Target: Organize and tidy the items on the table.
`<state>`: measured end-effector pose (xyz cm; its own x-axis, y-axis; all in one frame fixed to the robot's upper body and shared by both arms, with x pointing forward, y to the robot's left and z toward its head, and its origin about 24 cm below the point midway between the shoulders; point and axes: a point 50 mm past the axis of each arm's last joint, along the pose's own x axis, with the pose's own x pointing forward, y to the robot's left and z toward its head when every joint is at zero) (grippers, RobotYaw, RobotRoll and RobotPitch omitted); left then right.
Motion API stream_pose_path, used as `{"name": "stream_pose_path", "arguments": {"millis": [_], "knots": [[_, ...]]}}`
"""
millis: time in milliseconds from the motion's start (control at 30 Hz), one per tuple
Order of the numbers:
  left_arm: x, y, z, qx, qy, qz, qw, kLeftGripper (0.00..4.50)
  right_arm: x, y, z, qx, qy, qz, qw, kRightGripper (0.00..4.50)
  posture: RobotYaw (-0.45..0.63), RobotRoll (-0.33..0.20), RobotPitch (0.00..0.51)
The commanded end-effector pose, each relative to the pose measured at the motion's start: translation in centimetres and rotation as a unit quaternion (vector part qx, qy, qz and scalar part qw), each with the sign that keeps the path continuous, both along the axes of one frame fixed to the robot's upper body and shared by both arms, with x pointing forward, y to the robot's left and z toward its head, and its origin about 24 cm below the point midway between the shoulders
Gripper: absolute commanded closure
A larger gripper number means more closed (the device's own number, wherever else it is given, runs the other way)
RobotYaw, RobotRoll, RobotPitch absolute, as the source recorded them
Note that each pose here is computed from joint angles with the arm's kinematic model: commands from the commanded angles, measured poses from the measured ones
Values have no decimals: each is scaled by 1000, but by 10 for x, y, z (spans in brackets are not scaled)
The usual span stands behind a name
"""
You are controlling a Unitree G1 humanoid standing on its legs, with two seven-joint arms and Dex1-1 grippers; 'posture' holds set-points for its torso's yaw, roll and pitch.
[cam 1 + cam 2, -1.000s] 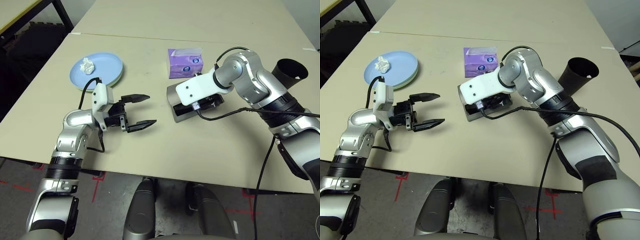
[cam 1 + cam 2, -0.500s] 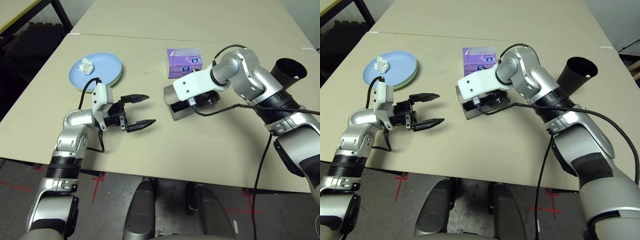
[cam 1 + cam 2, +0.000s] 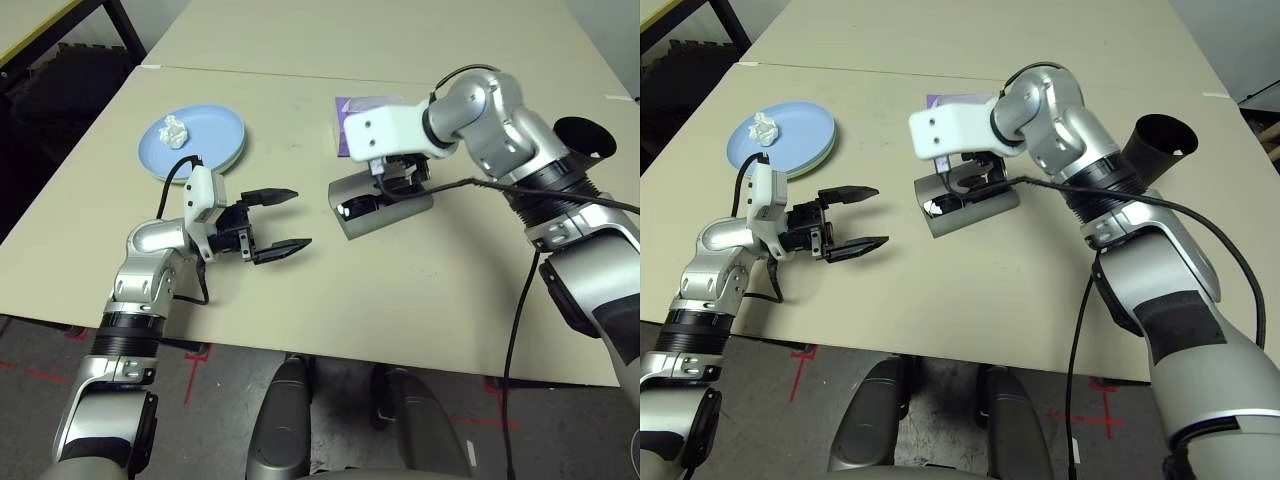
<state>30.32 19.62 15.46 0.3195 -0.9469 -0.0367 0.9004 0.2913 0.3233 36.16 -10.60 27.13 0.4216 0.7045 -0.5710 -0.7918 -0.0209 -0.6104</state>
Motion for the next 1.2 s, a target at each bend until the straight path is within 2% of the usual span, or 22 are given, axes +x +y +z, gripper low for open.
{"name": "stream_pose_path", "arguments": {"millis": [33,133,200,267,400,533,667,767,833,967,1200], "knots": [[0,1,0,5,0,-1,1000,0,-6,-13,-12,97,53,-12,994,25,237,0,202],[2,3,-1,5,3,0,1000,0,-14,-26,-31,187,89,-49,977,25,202,0,206],[4,3,0,5,6,1,1000,0,-23,-34,-47,270,117,-84,952,25,194,0,206],[6,4,0,5,7,3,1000,0,-32,-37,-61,322,128,-106,932,25,184,0,209],[9,4,1,3,9,4,1000,0,-43,-46,-74,464,91,-105,875,25,171,0,216],[9,6,1,3,11,6,1000,0,-46,-58,-92,507,66,-145,847,25,166,0,222],[10,11,3,6,14,13,1000,0,-48,-69,-110,499,32,-150,853,25,166,0,223],[10,14,4,9,14,21,1000,0,-49,-79,-122,454,5,-130,882,25,171,0,224],[10,16,5,10,13,26,1000,0,-49,-86,-128,437,3,-123,891,25,174,0,224],[11,21,5,11,12,37,999,0,-49,-99,-132,406,-4,-109,907,25,176,0,225],[11,22,4,10,12,43,999,0,-48,-115,-130,389,-13,-108,915,25,172,0,225]]}}
